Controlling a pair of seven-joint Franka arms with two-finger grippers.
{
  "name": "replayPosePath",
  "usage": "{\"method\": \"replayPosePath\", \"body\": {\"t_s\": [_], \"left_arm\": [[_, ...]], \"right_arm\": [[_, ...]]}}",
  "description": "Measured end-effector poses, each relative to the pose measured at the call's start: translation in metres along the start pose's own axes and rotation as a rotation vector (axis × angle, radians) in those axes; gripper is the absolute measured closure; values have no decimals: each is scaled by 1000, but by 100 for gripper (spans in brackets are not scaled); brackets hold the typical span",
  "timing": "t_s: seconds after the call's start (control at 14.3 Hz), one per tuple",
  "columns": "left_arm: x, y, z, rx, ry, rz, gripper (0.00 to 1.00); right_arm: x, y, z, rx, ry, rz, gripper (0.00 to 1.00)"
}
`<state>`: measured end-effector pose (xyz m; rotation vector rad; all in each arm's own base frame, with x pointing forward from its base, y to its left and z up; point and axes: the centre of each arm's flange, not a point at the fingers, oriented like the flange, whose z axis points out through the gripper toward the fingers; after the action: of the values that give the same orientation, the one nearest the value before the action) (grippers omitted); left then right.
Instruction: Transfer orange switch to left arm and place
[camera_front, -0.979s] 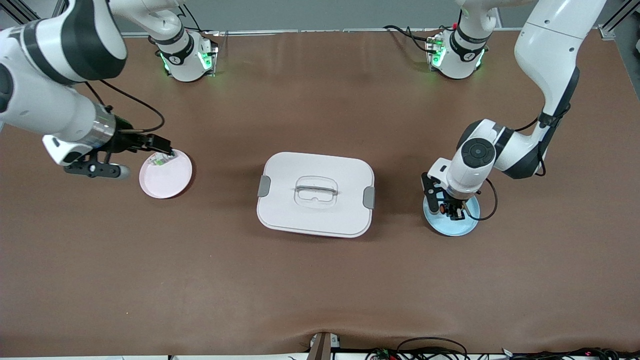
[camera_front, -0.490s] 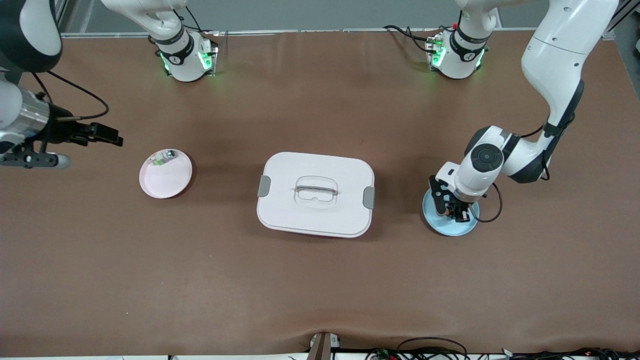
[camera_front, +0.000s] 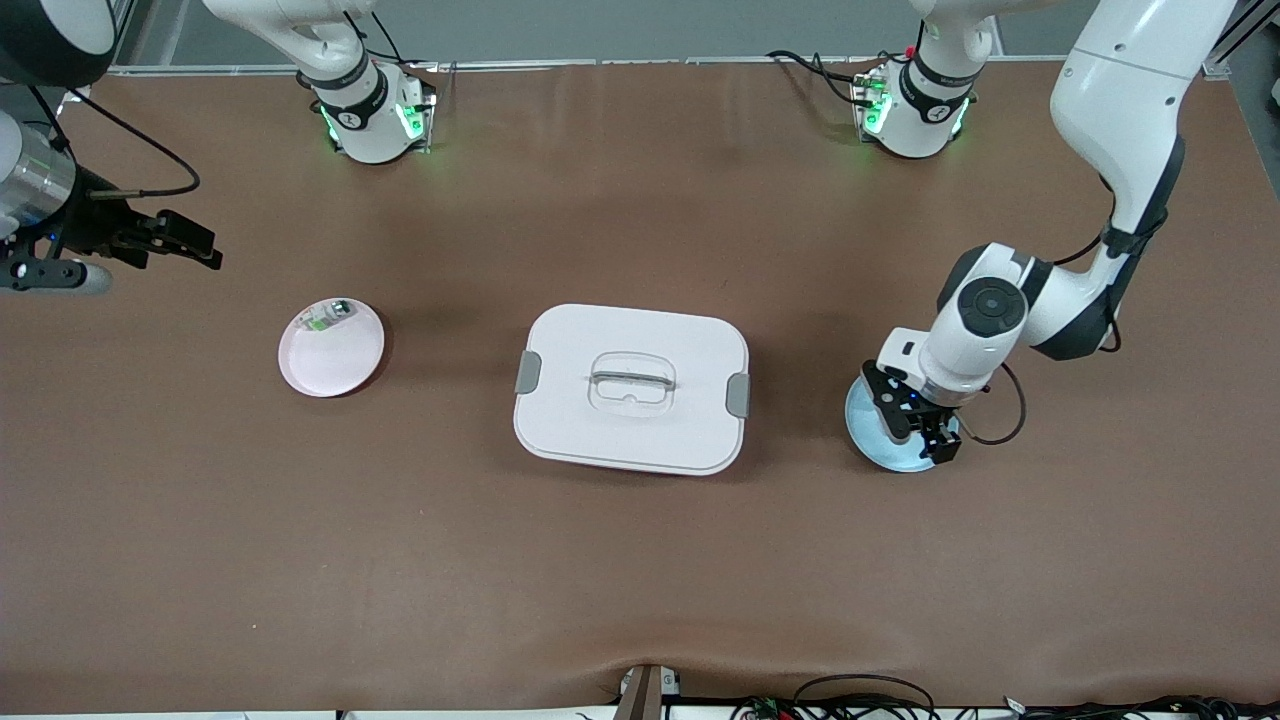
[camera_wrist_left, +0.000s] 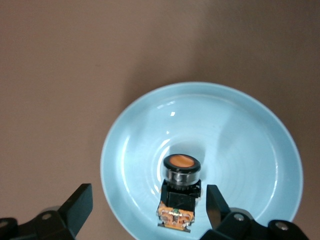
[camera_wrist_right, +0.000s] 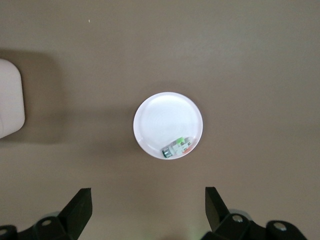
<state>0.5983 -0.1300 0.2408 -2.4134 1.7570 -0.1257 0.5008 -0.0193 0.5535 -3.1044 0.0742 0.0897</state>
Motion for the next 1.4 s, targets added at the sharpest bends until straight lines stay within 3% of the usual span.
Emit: {"method": "replayPosePath", "body": {"t_s": [0.35, 0.56, 0.7, 0.98, 1.19, 1.4], "left_arm": [[14, -40, -91, -117, -18, -312, 0], [11, -53, -163, -117, -76, -540, 0], [5, -55, -196, -118, -80, -659, 0], [-3, -54, -244, -94, -92, -905, 0], [-16, -59, -292, -88, -130, -1013, 0], [-26, -63, -323, -81, -133, -1038, 0]], "right_arm": [[-21, 2, -14, -18, 69, -26, 0], [-9, 4, -27, -22, 67, -21, 0], [6, 7, -34, -25, 38, -11, 0], [28, 10, -46, -30, 47, -3, 0], [31, 6, -46, -32, 43, -9, 0], [32, 7, -46, -32, 43, -8, 0]]}}
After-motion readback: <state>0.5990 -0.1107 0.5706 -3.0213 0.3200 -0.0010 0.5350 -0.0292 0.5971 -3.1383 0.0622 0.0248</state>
